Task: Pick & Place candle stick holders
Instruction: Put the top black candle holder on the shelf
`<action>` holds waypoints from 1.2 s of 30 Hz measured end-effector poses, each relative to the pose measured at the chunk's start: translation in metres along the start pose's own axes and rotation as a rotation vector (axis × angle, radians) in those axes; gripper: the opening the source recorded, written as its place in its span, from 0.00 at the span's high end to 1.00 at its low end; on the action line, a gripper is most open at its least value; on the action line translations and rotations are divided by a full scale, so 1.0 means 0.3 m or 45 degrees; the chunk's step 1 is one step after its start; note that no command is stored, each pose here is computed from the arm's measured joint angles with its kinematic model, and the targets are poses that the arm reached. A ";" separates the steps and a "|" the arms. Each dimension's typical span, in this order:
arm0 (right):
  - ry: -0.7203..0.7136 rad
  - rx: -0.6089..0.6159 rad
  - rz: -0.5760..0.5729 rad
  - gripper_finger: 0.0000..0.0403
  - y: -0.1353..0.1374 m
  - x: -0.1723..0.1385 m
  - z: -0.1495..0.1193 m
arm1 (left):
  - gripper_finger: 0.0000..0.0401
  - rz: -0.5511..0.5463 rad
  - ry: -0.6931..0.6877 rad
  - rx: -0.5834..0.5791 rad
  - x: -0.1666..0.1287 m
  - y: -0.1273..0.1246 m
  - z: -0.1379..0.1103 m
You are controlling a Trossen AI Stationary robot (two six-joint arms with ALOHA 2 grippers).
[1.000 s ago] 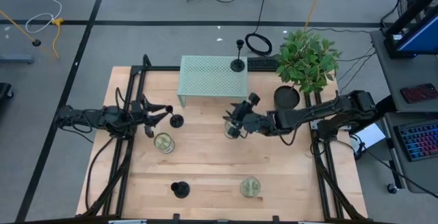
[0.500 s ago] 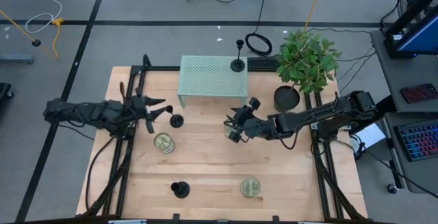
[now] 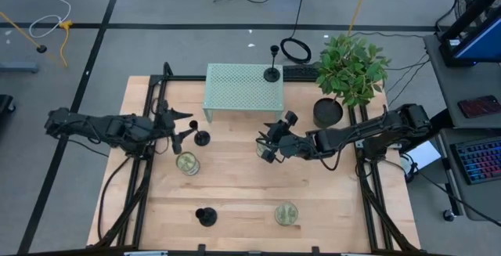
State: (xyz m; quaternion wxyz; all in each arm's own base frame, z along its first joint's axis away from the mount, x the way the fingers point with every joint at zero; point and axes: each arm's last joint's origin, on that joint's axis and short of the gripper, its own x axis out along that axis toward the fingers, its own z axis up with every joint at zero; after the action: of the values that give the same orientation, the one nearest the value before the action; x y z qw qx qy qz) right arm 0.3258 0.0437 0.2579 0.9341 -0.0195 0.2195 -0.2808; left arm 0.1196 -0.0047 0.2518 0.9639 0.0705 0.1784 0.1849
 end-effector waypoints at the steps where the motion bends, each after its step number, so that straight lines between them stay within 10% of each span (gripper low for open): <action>1: 0.000 0.000 0.000 0.64 0.000 0.000 0.000 | 0.36 0.000 0.017 0.019 0.001 0.000 -0.005; 36: 0.003 -0.002 0.000 0.64 0.000 0.000 -0.001 | 0.32 0.187 0.566 -0.244 0.140 -0.082 -0.146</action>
State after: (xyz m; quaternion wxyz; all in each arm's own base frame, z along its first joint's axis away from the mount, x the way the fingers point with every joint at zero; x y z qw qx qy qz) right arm 0.3256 0.0437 0.2577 0.9338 -0.0201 0.2209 -0.2807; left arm 0.1480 -0.0084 0.1929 0.8871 -0.0507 0.3621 0.2816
